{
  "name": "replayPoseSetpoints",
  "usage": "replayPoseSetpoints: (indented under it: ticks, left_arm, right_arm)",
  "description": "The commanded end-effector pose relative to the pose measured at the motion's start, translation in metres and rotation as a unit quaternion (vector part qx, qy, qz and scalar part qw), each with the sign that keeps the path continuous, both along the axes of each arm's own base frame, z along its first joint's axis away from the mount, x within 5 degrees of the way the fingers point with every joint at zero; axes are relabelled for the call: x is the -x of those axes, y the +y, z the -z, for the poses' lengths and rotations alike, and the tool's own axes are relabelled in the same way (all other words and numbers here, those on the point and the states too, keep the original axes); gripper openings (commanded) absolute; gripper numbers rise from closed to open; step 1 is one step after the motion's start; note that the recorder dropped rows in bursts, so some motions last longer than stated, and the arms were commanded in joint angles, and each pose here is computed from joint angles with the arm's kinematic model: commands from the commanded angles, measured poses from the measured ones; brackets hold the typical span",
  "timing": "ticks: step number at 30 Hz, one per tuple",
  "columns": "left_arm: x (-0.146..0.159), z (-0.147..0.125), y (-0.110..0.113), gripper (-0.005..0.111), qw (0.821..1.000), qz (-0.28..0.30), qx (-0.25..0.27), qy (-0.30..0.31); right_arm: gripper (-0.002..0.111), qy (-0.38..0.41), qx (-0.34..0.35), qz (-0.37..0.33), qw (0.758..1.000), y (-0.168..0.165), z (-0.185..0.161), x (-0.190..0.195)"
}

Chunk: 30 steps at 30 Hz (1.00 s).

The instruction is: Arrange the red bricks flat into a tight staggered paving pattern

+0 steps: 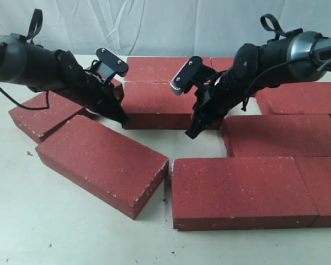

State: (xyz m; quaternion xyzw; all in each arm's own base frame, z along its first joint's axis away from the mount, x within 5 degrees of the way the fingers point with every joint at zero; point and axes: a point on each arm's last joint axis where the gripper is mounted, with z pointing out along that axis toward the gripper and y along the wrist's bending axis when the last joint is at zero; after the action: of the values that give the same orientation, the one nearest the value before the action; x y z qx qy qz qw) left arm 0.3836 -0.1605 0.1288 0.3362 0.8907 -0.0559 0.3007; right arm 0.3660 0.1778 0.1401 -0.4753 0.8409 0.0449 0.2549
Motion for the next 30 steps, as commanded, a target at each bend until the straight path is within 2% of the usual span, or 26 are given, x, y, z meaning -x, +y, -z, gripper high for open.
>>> replayPoseSetpoints:
  ticks: [1, 12, 20, 24, 30]
  left_arm:
    - [0.000, -0.007, -0.001, 0.000, 1.000, 0.006, -0.001, -0.004]
    - [-0.001, -0.006, -0.002, 0.000, 1.000, -0.003, 0.006, -0.008]
    - [-0.004, 0.007, -0.004, 0.000, 1.000, -0.020, 0.013, -0.009]
    - [-0.003, 0.009, -0.011, 0.000, 1.000, -0.014, 0.012, -0.015]
    - [0.002, 0.009, -0.022, 0.000, 1.000, 0.003, 0.010, -0.020]
  right_arm:
    - [-0.001, -0.007, -0.004, -0.004, 1.000, -0.001, -0.016, 0.001]
    - [-0.001, 0.022, 0.007, -0.021, 1.000, -0.004, -0.026, 0.010]
    - [-0.001, 0.018, 0.027, -0.002, 0.999, -0.012, -0.051, 0.018]
    - [-0.001, 0.021, 0.032, 0.018, 0.999, -0.015, -0.054, 0.019]
    - [-0.001, 0.055, 0.046, 0.013, 0.997, -0.017, -0.050, 0.024]
